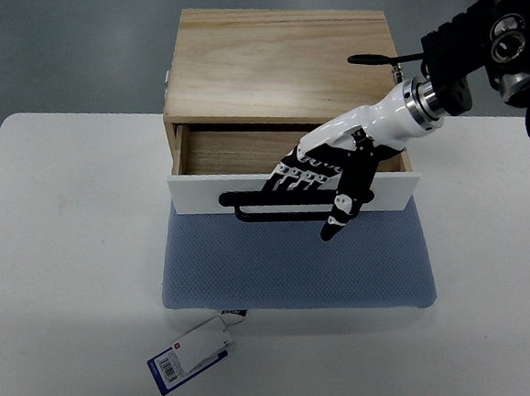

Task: Open wood drawer with right hand

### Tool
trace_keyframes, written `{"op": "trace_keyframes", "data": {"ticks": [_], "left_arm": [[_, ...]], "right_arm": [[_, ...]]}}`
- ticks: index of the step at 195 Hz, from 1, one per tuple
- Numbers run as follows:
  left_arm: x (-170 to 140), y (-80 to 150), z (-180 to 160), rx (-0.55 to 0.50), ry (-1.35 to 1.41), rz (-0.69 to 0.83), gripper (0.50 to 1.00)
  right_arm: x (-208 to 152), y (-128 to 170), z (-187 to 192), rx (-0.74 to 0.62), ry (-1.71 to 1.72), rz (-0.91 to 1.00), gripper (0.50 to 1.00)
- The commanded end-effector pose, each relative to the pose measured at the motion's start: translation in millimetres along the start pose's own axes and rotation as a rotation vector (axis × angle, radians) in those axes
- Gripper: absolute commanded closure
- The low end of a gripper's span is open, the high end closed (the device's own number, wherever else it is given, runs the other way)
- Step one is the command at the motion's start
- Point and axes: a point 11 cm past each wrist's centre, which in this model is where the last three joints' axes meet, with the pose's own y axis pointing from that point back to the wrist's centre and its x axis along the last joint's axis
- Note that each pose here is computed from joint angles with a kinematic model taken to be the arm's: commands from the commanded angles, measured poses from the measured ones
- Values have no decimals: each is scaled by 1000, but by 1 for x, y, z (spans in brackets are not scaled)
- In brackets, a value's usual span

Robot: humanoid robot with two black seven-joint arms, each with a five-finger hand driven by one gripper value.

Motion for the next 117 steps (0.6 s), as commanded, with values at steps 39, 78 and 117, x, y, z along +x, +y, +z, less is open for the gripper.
{"op": "trace_keyframes", "data": {"ticks": [39, 78, 117], "left_arm": [[0, 0, 0, 0, 0, 0, 500], [0, 0, 0, 0, 0, 0, 500], [0, 0, 0, 0, 0, -1, 500]], "right_arm": [[27, 56, -31, 125, 19, 161, 574], [44, 106, -26, 254, -81, 294, 574], [63, 163, 13, 429, -293, 483, 574]]}}
